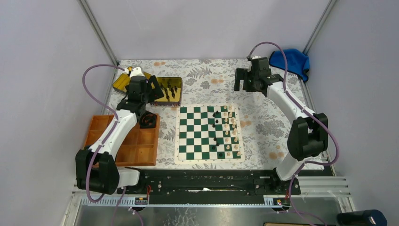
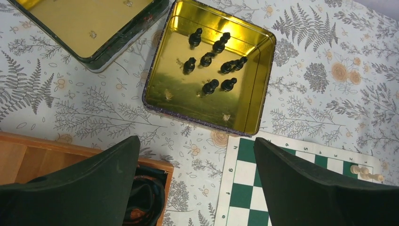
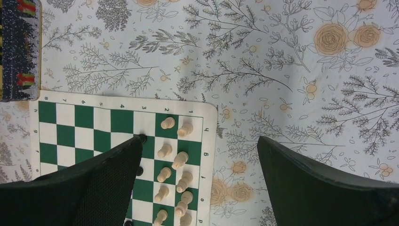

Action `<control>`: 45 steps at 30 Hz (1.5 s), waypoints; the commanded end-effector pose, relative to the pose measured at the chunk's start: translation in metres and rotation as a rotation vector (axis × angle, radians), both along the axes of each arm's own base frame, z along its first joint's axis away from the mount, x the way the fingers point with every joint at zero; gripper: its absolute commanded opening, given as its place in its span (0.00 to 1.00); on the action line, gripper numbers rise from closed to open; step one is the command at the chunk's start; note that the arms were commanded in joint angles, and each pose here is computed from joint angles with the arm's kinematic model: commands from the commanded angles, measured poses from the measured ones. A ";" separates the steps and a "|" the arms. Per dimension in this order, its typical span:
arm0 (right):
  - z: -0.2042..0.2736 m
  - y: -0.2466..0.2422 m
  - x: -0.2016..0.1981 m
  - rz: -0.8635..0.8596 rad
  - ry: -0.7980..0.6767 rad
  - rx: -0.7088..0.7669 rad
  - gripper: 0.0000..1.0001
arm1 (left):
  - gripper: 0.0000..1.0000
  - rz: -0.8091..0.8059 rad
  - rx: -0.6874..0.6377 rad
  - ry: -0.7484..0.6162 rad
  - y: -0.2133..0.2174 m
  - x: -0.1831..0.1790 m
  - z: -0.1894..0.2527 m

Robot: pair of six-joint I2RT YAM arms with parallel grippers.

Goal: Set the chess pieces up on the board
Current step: Move the storage box to the center of the board.

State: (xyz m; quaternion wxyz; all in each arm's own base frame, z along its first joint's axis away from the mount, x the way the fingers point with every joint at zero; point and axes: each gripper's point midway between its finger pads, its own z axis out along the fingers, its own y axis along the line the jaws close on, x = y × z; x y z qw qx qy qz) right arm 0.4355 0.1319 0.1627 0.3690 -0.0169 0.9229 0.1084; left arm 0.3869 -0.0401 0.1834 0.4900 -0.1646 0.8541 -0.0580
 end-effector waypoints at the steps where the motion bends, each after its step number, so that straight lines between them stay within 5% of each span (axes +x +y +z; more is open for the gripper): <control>1: 0.059 0.006 0.012 0.030 -0.200 0.027 1.00 | 0.99 0.024 -0.001 -0.013 0.006 0.012 0.012; 4: 0.059 0.008 0.017 0.043 -0.196 0.026 0.96 | 0.99 0.048 0.002 0.019 0.011 0.020 0.005; 9: 0.054 0.009 0.030 0.016 -0.158 0.021 0.61 | 0.92 0.150 0.012 0.139 0.030 0.032 -0.027; 14: 0.045 0.012 0.040 0.004 -0.139 0.026 0.43 | 0.76 0.182 0.002 0.231 0.039 0.043 -0.065; 31: 0.023 0.016 0.058 0.013 -0.110 0.002 0.29 | 0.51 0.230 -0.006 0.363 0.059 0.081 -0.130; 37: 0.019 0.017 0.065 0.011 -0.105 0.000 0.23 | 0.21 0.230 -0.014 0.365 0.058 0.091 -0.133; 45: 0.018 0.021 0.076 0.012 -0.100 0.000 0.22 | 0.18 0.232 -0.017 0.362 0.058 0.101 -0.134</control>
